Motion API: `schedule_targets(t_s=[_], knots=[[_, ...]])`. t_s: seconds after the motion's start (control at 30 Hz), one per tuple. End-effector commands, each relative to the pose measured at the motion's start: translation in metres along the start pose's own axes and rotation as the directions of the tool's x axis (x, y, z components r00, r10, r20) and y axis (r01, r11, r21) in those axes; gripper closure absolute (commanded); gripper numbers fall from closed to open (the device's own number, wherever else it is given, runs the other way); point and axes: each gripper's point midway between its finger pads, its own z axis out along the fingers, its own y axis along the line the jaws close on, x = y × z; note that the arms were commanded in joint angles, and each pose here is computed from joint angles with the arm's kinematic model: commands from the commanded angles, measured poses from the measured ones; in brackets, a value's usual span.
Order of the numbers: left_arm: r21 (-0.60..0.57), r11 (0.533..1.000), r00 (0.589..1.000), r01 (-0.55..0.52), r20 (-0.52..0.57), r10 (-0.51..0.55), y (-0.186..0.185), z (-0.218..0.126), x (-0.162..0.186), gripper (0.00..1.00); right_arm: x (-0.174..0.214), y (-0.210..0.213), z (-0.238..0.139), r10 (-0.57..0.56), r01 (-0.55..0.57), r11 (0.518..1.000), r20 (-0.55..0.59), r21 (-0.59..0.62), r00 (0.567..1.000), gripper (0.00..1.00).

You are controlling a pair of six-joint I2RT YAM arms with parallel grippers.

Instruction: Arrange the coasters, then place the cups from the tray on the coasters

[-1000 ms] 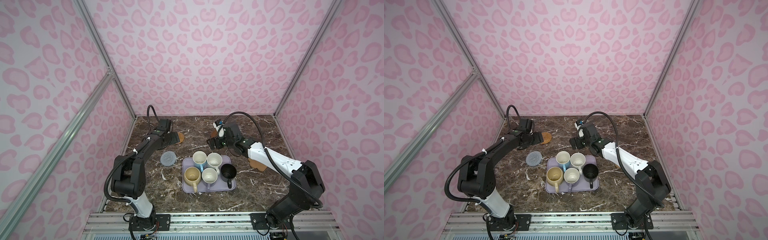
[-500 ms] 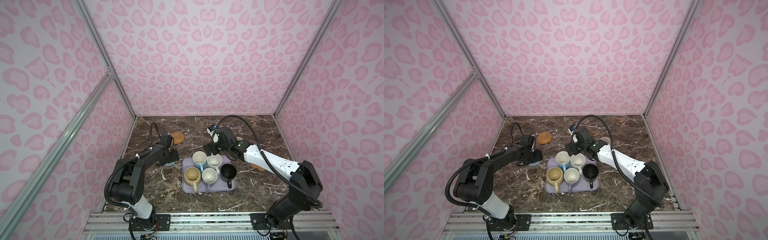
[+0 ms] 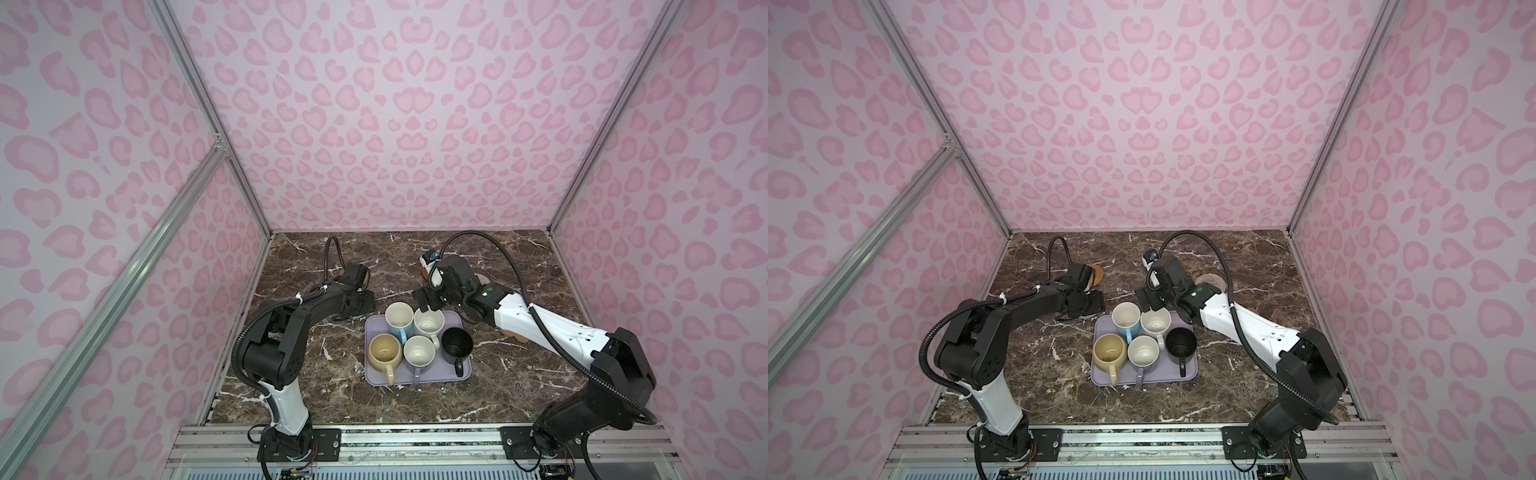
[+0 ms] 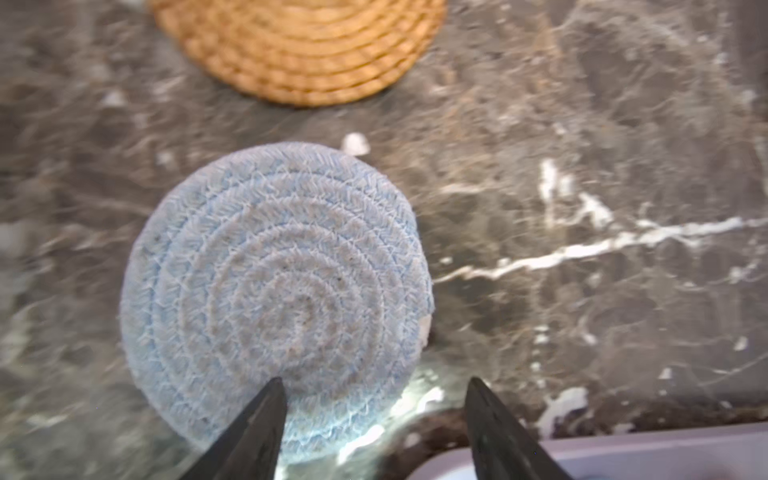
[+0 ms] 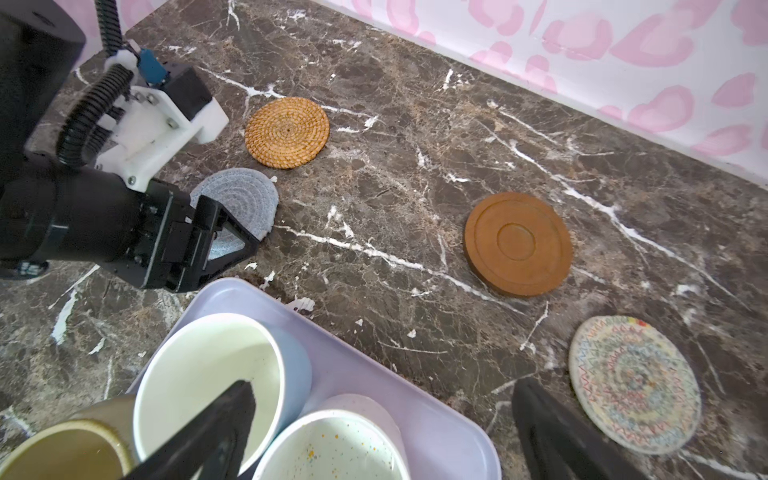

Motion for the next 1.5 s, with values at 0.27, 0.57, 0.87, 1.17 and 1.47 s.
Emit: schedule_targets(t_s=[0.27, 0.57, 0.87, 1.17, 1.47], knots=[[0.15, 0.989, 0.993, 0.021, -0.116, -0.003, -0.051, 0.023, 0.001, 0.31, 0.003, -0.013, -0.003, 0.002, -0.003, 0.999, 0.015, 0.049, 1.0, 0.02], [0.144, 0.99, 0.997, -0.005, -0.081, 0.017, -0.073, 0.036, -0.022, 0.32, 0.005, -0.022, -0.002, 0.017, -0.018, 0.998, 0.014, 0.066, 1.0, 0.03], [0.084, 0.996, 0.999, 0.017, -0.031, -0.014, -0.075, 0.05, -0.048, 0.32, 0.007, -0.034, 0.004, 0.039, -0.039, 0.996, 0.006, 0.085, 0.999, 0.03], [0.07, 0.997, 0.999, 0.01, -0.034, -0.008, -0.08, 0.066, -0.062, 0.32, 0.01, -0.046, 0.014, 0.07, -0.069, 0.994, -0.006, 0.089, 0.998, 0.03], [0.136, 0.991, 1.0, 0.003, 0.006, -0.004, -0.096, 0.047, -0.075, 0.26, 0.007, -0.053, 0.02, 0.086, -0.085, 0.992, -0.007, 0.093, 0.996, 0.03]])
